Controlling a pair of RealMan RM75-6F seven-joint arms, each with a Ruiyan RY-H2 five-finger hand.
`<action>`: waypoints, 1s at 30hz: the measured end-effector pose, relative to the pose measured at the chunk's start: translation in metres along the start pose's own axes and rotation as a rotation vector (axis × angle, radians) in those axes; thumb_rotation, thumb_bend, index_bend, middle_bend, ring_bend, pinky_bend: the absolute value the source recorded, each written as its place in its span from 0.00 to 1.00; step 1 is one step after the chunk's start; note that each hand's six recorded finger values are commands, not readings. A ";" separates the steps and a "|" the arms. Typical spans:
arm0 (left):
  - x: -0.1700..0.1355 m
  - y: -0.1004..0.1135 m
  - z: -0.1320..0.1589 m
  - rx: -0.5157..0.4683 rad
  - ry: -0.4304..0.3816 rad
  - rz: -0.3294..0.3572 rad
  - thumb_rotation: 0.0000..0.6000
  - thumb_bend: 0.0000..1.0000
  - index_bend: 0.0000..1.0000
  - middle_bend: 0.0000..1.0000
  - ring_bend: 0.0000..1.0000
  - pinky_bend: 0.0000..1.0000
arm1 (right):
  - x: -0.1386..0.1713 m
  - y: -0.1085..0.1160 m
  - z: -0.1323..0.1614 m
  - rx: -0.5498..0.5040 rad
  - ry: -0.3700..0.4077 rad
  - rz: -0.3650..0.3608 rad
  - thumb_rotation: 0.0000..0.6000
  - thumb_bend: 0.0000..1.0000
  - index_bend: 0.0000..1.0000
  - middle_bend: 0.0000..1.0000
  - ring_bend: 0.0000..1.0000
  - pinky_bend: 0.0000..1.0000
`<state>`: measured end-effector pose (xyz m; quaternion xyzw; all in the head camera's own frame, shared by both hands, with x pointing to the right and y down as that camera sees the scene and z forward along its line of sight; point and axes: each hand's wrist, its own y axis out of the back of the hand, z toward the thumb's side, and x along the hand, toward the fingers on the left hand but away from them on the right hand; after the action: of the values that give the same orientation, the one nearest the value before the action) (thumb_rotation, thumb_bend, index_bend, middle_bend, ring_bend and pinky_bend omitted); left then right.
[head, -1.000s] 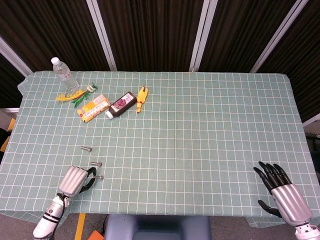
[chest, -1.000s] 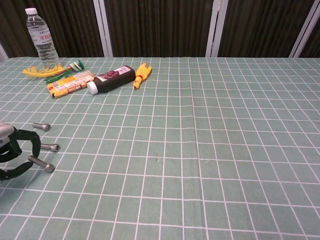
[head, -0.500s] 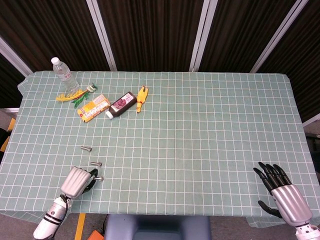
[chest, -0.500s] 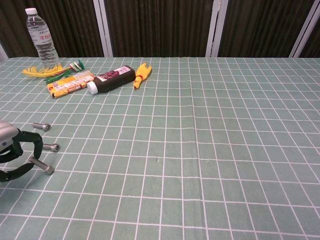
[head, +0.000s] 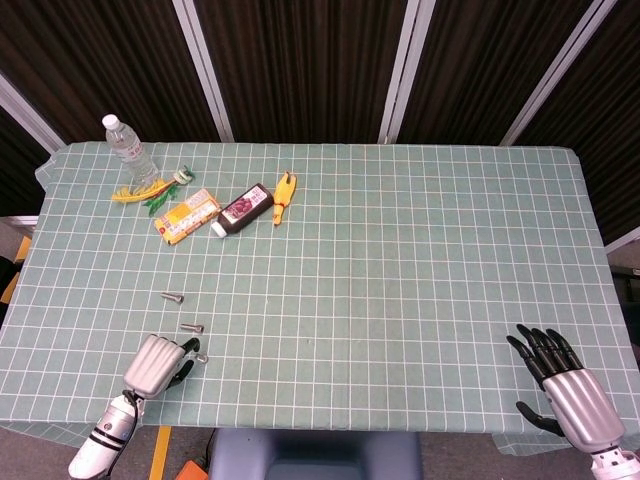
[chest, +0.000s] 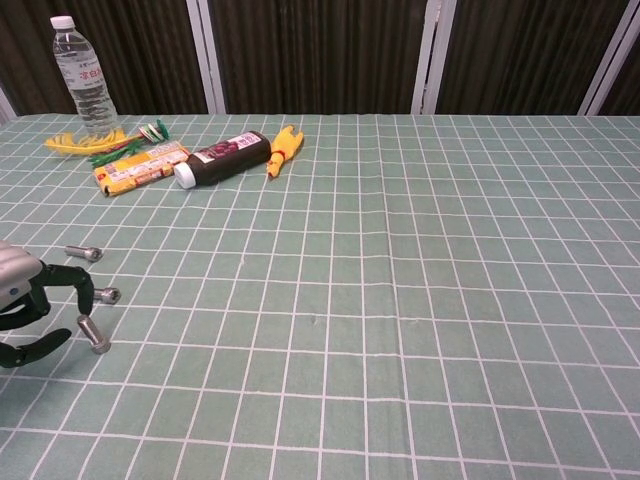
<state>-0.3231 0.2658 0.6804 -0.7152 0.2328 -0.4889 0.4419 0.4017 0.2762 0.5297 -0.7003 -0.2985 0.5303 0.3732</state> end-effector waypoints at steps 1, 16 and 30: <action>0.000 0.000 0.000 0.000 0.000 0.001 1.00 0.41 0.44 1.00 1.00 1.00 | 0.000 0.000 0.000 0.000 0.000 0.000 1.00 0.31 0.00 0.00 0.00 0.00; 0.000 0.024 -0.029 -0.068 0.078 0.092 1.00 0.41 0.41 1.00 1.00 1.00 | 0.001 0.000 0.000 0.000 0.000 -0.002 1.00 0.31 0.00 0.00 0.00 0.00; 0.018 -0.011 -0.070 -0.245 0.176 -0.001 1.00 0.41 0.42 1.00 1.00 1.00 | -0.002 -0.005 0.002 0.014 -0.002 0.012 1.00 0.31 0.00 0.00 0.00 0.00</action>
<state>-0.3801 0.2290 0.7078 -0.7184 0.3280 -0.5178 0.3290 0.3991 0.2779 0.5350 -0.6987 -0.2911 0.5354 0.3746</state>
